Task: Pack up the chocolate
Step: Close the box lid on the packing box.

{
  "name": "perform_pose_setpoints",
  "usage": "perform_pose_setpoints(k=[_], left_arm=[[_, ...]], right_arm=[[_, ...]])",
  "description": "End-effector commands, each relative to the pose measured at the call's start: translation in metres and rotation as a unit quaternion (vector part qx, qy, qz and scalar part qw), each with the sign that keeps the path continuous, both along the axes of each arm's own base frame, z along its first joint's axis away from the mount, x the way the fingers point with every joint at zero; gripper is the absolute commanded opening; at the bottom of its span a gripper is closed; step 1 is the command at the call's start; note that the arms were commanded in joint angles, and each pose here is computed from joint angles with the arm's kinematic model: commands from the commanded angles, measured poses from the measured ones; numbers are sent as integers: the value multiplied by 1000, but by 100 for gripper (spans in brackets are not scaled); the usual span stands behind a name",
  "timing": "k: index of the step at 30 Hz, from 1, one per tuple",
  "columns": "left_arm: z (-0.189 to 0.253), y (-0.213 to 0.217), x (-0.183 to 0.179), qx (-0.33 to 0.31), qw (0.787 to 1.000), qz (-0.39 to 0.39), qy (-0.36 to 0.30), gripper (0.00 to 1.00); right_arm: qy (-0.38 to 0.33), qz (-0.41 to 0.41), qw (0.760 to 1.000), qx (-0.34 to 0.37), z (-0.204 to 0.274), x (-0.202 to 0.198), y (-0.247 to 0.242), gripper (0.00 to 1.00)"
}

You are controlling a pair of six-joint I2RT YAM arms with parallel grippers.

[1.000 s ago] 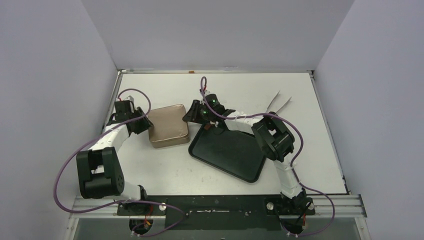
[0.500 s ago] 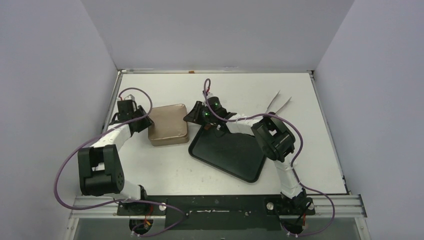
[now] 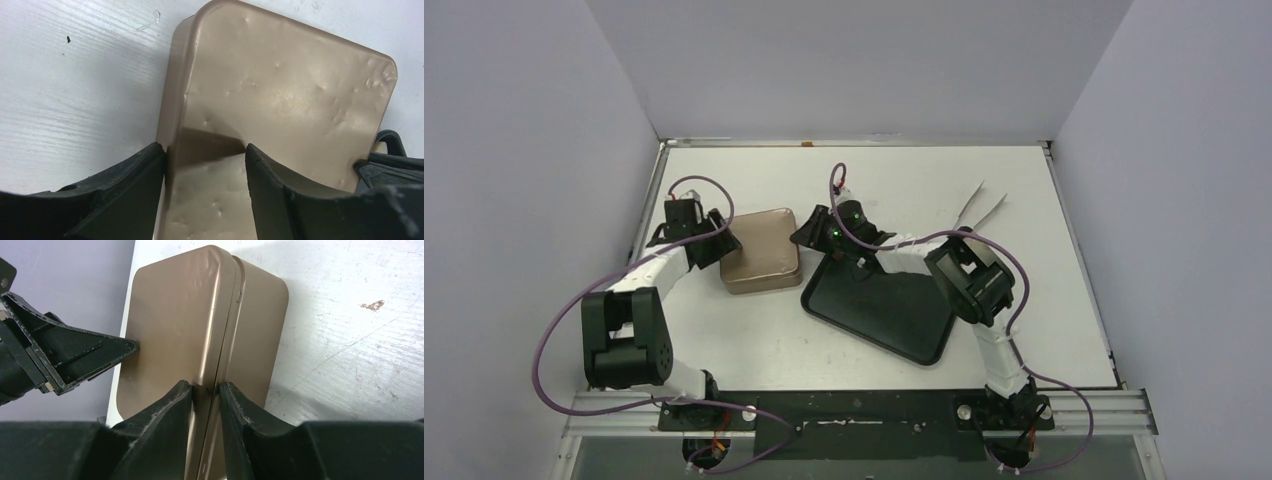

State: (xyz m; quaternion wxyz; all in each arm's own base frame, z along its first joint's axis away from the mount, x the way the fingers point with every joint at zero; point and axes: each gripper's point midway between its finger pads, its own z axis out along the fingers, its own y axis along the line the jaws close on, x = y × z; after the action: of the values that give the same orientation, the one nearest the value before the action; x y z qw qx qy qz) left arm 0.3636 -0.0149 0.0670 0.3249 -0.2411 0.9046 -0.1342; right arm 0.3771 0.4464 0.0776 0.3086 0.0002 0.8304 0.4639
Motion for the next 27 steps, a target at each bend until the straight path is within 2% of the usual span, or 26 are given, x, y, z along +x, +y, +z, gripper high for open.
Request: perform_pose_setpoints(k=[1, 6, 8, 15, 22, 24, 27], left_arm=[[9, -20, 11, -30, 999, -38, -7, 55], [5, -20, 13, -28, 999, -39, -5, 52], [7, -20, 13, -25, 999, -41, -7, 52], [18, -28, 20, -36, 997, -58, -30, 46], [14, -50, 16, -60, 995, -73, -33, 44], [12, -51, 14, -63, 995, -73, -30, 45], [12, -50, 12, -61, 995, -72, -21, 56]], right_arm=[[39, 62, 996, -51, -28, -32, 0, 32], [24, 71, 997, -24, -4, -22, 6, 50], [22, 71, 997, -21, 1, -17, 6, 51], [25, 67, 997, -23, -1, -6, 4, 37], [66, 103, 992, 26, -15, -41, 26, 21], [72, 104, 992, 30, -16, -46, 30, 17], [88, 92, 992, 18, -26, -51, 29, 14]])
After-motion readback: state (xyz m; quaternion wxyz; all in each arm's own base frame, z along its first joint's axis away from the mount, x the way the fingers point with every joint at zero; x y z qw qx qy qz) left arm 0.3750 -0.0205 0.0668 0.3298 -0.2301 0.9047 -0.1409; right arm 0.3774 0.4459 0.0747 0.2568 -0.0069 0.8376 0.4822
